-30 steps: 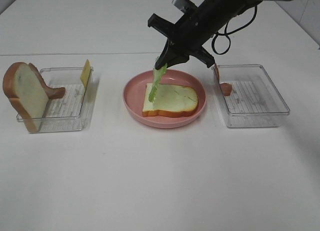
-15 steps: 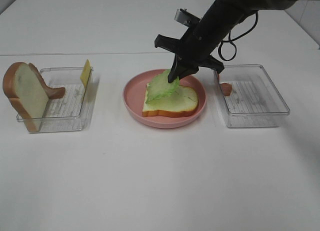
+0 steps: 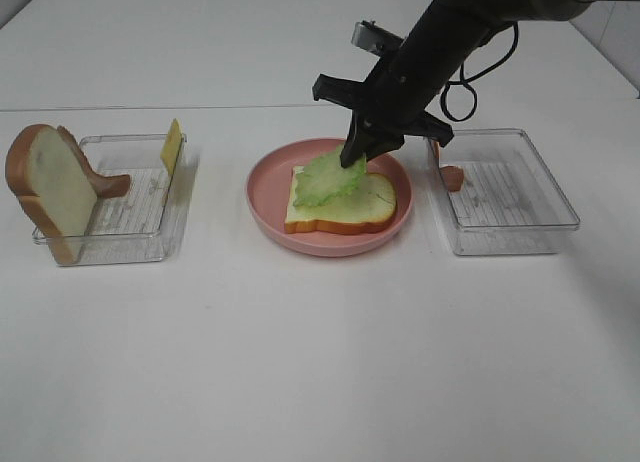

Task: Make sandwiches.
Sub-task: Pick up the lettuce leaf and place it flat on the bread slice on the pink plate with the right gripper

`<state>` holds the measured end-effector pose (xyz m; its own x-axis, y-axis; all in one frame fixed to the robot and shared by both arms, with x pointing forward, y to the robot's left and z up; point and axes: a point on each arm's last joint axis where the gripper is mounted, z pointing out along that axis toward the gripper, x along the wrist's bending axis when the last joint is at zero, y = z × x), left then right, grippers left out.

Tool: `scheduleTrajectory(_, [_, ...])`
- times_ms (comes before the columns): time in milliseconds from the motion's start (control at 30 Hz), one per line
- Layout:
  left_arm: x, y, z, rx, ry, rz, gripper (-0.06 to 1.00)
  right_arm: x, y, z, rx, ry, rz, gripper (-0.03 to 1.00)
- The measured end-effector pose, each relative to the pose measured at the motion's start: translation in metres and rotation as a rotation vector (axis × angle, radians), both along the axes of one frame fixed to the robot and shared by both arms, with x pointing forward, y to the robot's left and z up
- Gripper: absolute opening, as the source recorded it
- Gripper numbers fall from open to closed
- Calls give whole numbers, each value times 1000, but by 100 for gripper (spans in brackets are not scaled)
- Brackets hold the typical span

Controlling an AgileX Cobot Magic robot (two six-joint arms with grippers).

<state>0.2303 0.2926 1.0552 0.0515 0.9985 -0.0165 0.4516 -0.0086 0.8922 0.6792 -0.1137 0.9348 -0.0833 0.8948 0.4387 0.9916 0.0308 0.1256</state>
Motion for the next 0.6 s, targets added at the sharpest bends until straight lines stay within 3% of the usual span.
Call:
scheduleTrajectory(67, [0, 0, 0, 0, 0, 0, 97, 0, 0, 0, -2, -1, 0, 15])
scheduleTrajectory(100, [0, 0, 0, 0, 0, 0, 97, 0, -1, 0, -10, -4, 4, 24])
scheduleTrajectory(133, [0, 0, 0, 0, 0, 0, 97, 0, -1, 0, -10, -4, 4, 24])
scheduleTrajectory(200, [0, 0, 0, 0, 0, 0, 97, 0, -2, -1, -21, -8, 8, 38])
scheduleTrajectory(233, [0, 0, 0, 0, 0, 0, 97, 0, -2, -1, -21, -8, 8, 38])
scheduleTrajectory(267, [0, 0, 0, 0, 0, 0, 97, 0, -2, -1, -32, -12, 13, 48])
scheduleTrajectory(333, [0, 0, 0, 0, 0, 0, 97, 0, -3, -1, -37, -12, 16, 52])
scheduleTrajectory(367, [0, 0, 0, 0, 0, 0, 97, 0, -3, -2, -40, -11, 17, 60])
scheduleTrajectory(400, [0, 0, 0, 0, 0, 0, 97, 0, -3, -2, -40, -11, 17, 60])
scheduleTrajectory(433, [0, 0, 0, 0, 0, 0, 97, 0, -4, -2, -46, -12, 21, 67])
scheduleTrajectory(600, [0, 0, 0, 0, 0, 0, 97, -1, -6, -1, -76, -11, 39, 73])
